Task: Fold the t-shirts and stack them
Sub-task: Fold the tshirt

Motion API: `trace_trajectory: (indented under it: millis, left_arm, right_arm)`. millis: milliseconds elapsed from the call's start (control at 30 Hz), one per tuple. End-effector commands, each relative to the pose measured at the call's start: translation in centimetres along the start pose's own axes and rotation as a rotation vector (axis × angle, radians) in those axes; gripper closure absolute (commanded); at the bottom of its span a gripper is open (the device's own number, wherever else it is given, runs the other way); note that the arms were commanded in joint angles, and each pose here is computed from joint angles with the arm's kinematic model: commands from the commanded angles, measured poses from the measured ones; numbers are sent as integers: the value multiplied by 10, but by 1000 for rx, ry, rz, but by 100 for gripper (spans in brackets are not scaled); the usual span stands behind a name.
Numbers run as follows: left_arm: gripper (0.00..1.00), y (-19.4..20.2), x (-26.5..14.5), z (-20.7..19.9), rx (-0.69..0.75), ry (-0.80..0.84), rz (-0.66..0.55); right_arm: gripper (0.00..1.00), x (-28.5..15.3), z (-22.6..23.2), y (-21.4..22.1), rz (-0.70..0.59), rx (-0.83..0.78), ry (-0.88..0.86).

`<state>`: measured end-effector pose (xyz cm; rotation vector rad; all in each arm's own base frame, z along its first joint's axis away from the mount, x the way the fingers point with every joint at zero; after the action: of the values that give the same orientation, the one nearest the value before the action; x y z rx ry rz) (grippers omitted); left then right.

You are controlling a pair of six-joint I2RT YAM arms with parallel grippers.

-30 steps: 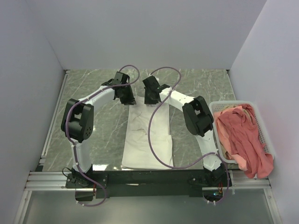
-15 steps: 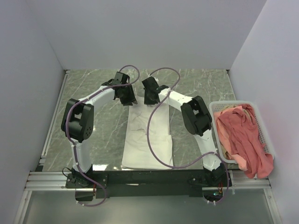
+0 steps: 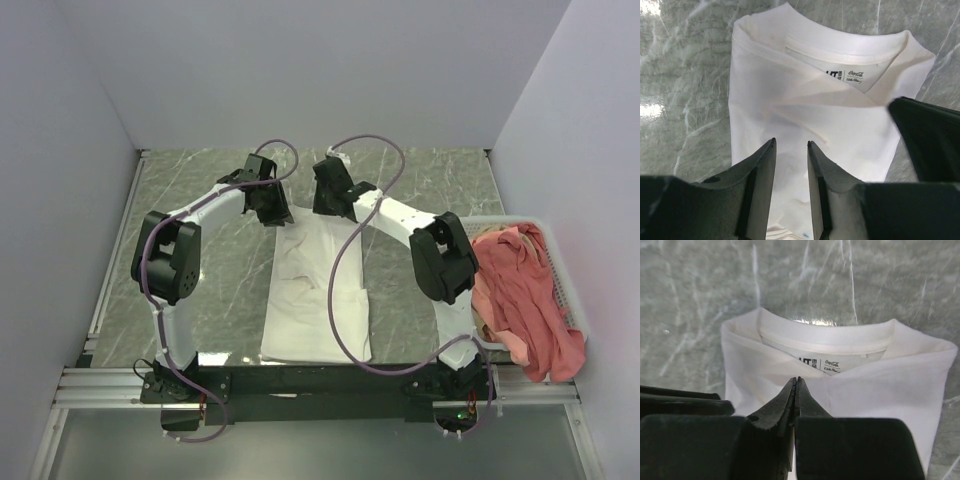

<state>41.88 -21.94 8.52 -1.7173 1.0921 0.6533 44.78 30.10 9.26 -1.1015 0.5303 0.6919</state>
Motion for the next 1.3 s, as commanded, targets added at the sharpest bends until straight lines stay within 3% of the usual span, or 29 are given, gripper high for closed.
trace_trajectory:
  millis: [0, 300, 433, 633, 967, 1267]
  left_arm:
    - [62, 2, 7, 2, -6, 15, 10]
    - [48, 5, 8, -2, 8, 48, 18]
    - [41, 3, -1, -4, 62, 45, 4]
    - [36, 5, -13, 2, 211, -96, -13]
    - [36, -1, -24, -29, 412, -150, -63]
    - [34, 15, -6, -34, 561, -223, 14]
  right_arm:
    - [100, -22, 19, -36, -123, 38, -47]
    - [100, -3, 10, -27, -85, 46, 11]
    - [83, -4, 13, -29, -83, 52, -12]
    - [53, -15, 16, -37, -71, 85, -47]
    - [52, -53, -12, -63, -114, 223, -108]
    - [52, -71, -36, -65, -134, 262, -112]
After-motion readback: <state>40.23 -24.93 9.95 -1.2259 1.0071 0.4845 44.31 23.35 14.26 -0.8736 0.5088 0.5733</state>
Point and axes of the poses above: each gripper's point midway between its finger pads, its own x axis out along the fingers, its own z axis along the line the jaws close on, y = z × x, the point moved 1 cm from there along -x, back along the fingers, and after that the axes turned 9 degrees about x, right-handed, at the moved point
